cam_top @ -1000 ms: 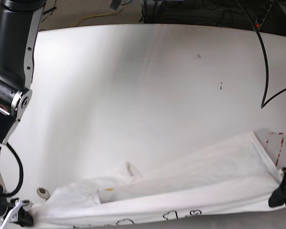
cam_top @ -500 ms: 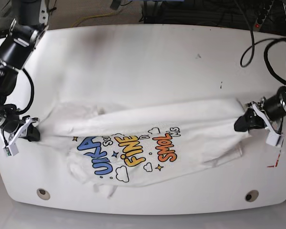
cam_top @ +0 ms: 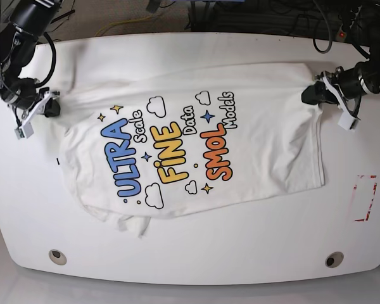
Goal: Fold the T-shirt properly
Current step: 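Lay the shirt back down flat with both grippers, then pull the shirt edge with both grippers to straighten it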
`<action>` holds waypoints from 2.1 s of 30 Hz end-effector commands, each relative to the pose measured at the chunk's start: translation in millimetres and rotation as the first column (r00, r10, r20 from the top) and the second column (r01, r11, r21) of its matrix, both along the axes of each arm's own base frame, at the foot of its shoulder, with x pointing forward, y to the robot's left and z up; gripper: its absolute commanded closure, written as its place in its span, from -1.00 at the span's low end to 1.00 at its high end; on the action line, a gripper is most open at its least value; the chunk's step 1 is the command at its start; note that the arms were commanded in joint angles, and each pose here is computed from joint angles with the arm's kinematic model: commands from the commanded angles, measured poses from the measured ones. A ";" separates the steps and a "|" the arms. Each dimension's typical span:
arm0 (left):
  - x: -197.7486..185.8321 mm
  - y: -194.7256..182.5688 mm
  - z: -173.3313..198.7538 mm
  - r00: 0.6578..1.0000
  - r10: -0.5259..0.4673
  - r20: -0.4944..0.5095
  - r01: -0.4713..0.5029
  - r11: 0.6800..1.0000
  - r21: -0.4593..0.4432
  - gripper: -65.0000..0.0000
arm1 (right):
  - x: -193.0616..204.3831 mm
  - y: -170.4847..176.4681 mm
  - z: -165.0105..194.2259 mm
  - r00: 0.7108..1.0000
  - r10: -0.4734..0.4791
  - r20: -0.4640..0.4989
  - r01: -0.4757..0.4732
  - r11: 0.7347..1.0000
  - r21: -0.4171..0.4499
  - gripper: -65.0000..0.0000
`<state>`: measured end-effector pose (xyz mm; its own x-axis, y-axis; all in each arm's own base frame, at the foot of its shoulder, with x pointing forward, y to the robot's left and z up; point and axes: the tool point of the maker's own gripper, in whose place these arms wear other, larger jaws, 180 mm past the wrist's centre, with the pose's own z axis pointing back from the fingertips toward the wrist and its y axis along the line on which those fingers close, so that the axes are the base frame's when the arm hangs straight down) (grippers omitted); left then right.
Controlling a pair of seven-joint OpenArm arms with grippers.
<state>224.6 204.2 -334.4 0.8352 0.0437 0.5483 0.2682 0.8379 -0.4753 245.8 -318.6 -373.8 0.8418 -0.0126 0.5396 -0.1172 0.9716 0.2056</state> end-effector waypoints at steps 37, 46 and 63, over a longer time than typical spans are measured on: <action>55.4 37.5 5.3 0.994 0.060 0.091 -0.071 0.989 0.128 0.99 | 75.0 9.2 19.5 0.992 -0.045 0.119 0.041 0.998 0.041 1.00; 76.8 45.6 1.0 0.986 0.138 0.096 -0.146 0.986 0.076 0.99 | 98.9 12.5 19.8 0.987 -0.073 0.146 0.065 0.996 0.056 0.55; 77.7 37.4 -4.3 0.985 0.151 0.090 -0.155 0.987 0.045 0.99 | 18.8 20.0 3.2 0.986 -0.129 0.105 0.113 0.983 0.144 -0.41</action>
